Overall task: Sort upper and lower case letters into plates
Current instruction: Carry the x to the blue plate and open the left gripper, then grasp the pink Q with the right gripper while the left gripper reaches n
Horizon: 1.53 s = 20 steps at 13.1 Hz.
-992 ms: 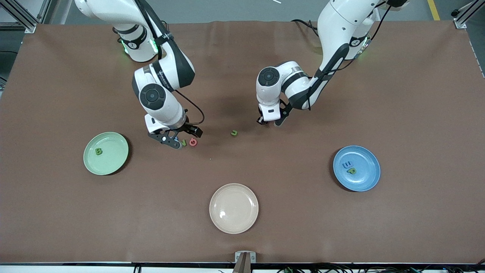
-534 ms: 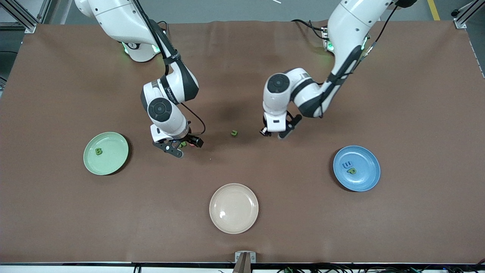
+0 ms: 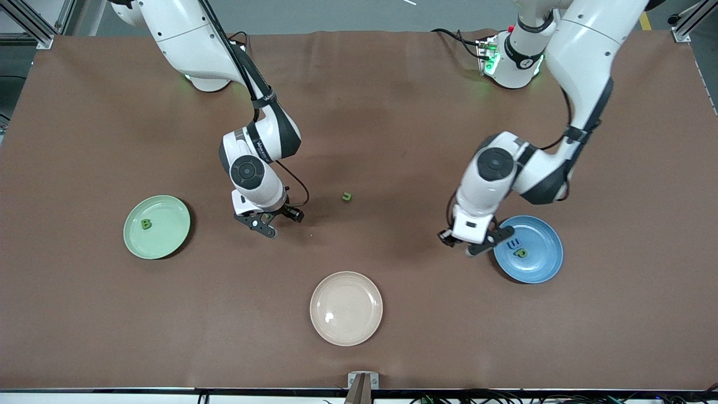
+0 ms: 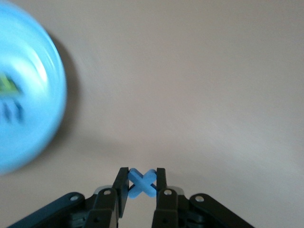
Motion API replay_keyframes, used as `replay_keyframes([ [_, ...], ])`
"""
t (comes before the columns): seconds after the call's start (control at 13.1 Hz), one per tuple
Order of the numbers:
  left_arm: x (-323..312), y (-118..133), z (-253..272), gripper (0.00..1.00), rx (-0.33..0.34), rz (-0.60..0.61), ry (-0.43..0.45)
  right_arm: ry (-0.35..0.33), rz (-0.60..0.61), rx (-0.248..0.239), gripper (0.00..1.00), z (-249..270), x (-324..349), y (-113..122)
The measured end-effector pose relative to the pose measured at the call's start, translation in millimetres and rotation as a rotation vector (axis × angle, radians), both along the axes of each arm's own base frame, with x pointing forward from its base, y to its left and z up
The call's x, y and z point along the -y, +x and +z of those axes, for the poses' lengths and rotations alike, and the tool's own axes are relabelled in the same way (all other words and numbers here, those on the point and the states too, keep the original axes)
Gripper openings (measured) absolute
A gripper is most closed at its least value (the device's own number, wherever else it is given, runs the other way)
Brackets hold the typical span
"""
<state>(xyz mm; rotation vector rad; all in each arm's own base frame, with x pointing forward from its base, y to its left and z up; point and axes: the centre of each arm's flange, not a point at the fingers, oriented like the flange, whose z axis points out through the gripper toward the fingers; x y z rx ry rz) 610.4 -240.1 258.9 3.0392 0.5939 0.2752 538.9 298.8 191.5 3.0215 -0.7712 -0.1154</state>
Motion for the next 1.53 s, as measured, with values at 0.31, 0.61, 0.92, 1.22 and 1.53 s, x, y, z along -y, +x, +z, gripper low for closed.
replay_keyframes([
  [0.31, -87.2, 24.0, -15.5, 0.27, -0.041, -0.140, 0.054, 0.001, -0.006, -0.015, 0.66, -13.3, -3.0, -4.1],
  [0.61, -124.8, 27.6, -29.3, 0.31, -0.076, -0.176, 0.067, 0.003, 0.003, -0.018, 0.61, -14.9, -11.5, -9.1],
  [0.92, -116.9, 24.2, -31.7, 0.72, -0.083, -0.181, 0.061, 0.012, 0.000, -0.012, 0.34, -12.2, -14.4, -7.6],
  [1.22, -28.4, 2.0, -18.7, 1.00, -0.072, -0.110, -0.015, 0.011, 0.000, -0.012, 0.35, -12.2, -14.3, -7.6],
  [1.53, 113.9, -61.2, -14.5, 1.00, -0.078, 0.019, -0.073, -0.003, 0.011, -0.064, 0.35, 0.9, -15.3, -5.2],
])
